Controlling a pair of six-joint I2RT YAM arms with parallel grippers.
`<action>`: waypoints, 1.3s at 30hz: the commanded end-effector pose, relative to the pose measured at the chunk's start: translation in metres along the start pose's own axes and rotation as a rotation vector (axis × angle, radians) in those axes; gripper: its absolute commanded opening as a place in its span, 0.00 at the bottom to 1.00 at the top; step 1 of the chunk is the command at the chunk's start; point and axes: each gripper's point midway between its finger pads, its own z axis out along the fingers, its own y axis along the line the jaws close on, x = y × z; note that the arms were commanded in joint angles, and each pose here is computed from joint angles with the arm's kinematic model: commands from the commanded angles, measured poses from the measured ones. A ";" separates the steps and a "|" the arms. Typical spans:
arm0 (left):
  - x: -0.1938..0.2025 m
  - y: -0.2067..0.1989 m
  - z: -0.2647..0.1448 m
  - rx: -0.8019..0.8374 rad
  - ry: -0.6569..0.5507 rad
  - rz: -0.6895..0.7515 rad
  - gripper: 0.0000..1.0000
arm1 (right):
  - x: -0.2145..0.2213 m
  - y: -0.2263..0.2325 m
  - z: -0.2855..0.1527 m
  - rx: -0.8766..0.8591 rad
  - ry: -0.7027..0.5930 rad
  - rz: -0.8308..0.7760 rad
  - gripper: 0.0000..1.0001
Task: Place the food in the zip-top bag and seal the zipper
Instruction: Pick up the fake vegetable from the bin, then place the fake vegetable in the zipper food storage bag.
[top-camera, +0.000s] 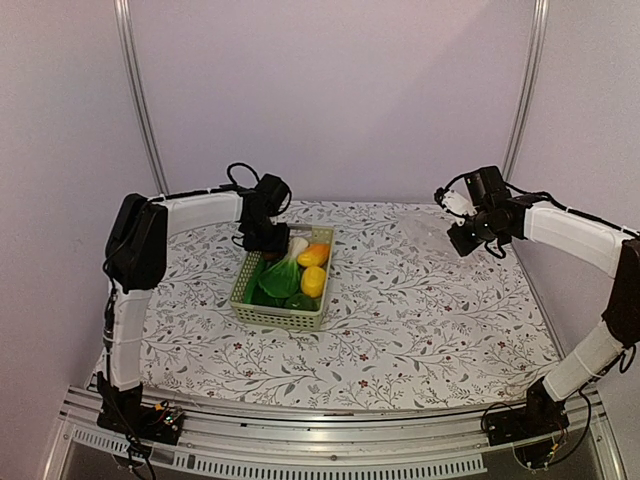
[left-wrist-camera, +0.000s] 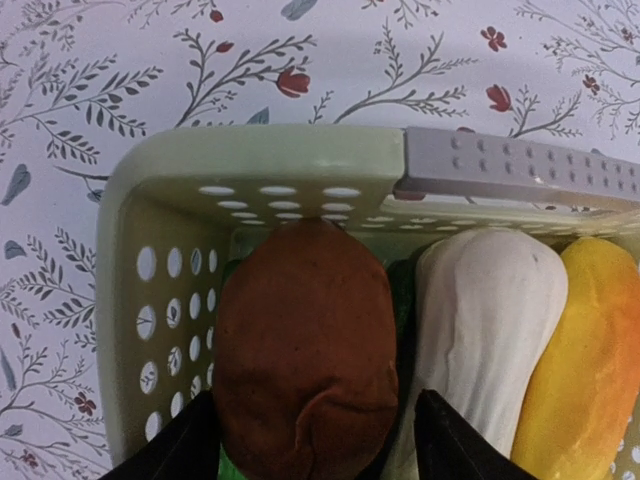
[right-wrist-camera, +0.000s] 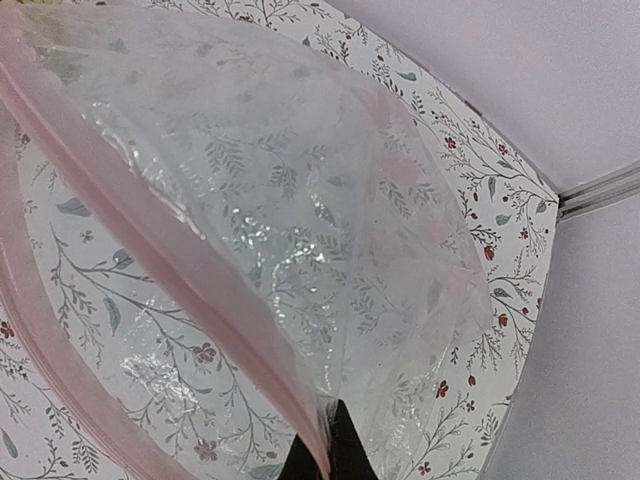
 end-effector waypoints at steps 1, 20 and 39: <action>0.000 0.008 0.014 -0.036 0.012 0.011 0.64 | 0.003 0.003 -0.002 -0.017 -0.002 0.004 0.00; -0.047 0.010 -0.094 0.005 -0.202 0.001 0.35 | 0.002 0.001 -0.005 -0.012 0.000 -0.017 0.00; 0.010 -0.284 -0.237 1.042 -0.277 0.130 0.25 | -0.015 0.048 0.008 -0.196 0.017 -0.015 0.00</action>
